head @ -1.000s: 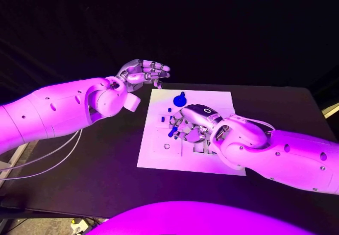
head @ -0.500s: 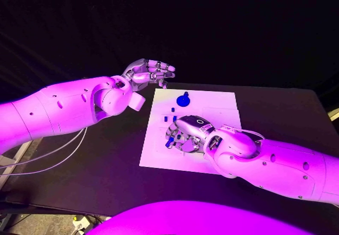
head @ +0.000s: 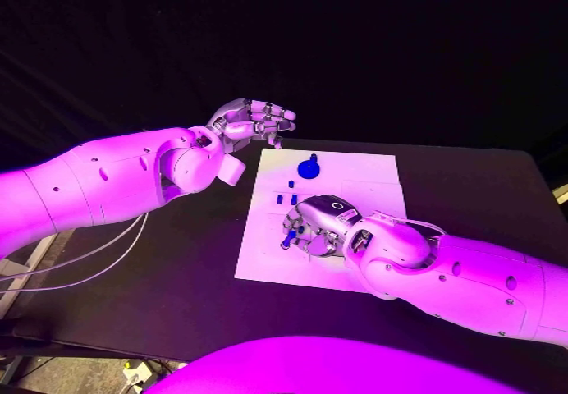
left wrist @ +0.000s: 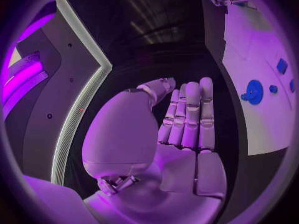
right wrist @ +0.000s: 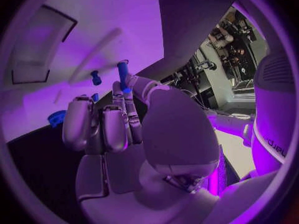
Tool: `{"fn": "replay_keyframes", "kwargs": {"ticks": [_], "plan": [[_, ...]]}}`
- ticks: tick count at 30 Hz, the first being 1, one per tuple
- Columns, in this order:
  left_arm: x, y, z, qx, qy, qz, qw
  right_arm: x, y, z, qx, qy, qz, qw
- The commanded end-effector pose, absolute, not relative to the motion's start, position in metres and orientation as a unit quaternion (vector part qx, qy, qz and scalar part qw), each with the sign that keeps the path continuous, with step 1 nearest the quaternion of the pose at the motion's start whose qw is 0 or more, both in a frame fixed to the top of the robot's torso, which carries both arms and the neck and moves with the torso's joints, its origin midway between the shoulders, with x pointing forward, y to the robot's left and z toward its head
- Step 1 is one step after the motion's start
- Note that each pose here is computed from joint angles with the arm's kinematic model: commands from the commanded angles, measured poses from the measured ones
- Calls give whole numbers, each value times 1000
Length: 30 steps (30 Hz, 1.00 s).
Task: Assemble the parts on the task board
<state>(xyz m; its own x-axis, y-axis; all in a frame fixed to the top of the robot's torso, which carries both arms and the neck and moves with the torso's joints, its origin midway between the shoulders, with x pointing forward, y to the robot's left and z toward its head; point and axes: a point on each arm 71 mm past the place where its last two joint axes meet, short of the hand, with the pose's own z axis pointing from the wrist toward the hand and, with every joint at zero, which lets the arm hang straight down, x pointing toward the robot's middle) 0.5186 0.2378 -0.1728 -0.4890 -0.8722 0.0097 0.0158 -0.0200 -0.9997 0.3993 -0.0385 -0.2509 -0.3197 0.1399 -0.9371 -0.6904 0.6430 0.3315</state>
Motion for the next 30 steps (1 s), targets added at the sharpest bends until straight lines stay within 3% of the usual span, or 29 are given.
{"fn": "replay_keyframes", "kwargs": {"ticks": [1,14,30], "plan": [[519,237,-172,-355,601,-621,357,399,-39,-253,-198,725,371,546],[518,237,-172,-355,601,-621,357,398,-38,-255,-212,733,363,535],[518,237,-172,-356,602,-620,356,397,-29,-252,-206,716,375,552]]}}
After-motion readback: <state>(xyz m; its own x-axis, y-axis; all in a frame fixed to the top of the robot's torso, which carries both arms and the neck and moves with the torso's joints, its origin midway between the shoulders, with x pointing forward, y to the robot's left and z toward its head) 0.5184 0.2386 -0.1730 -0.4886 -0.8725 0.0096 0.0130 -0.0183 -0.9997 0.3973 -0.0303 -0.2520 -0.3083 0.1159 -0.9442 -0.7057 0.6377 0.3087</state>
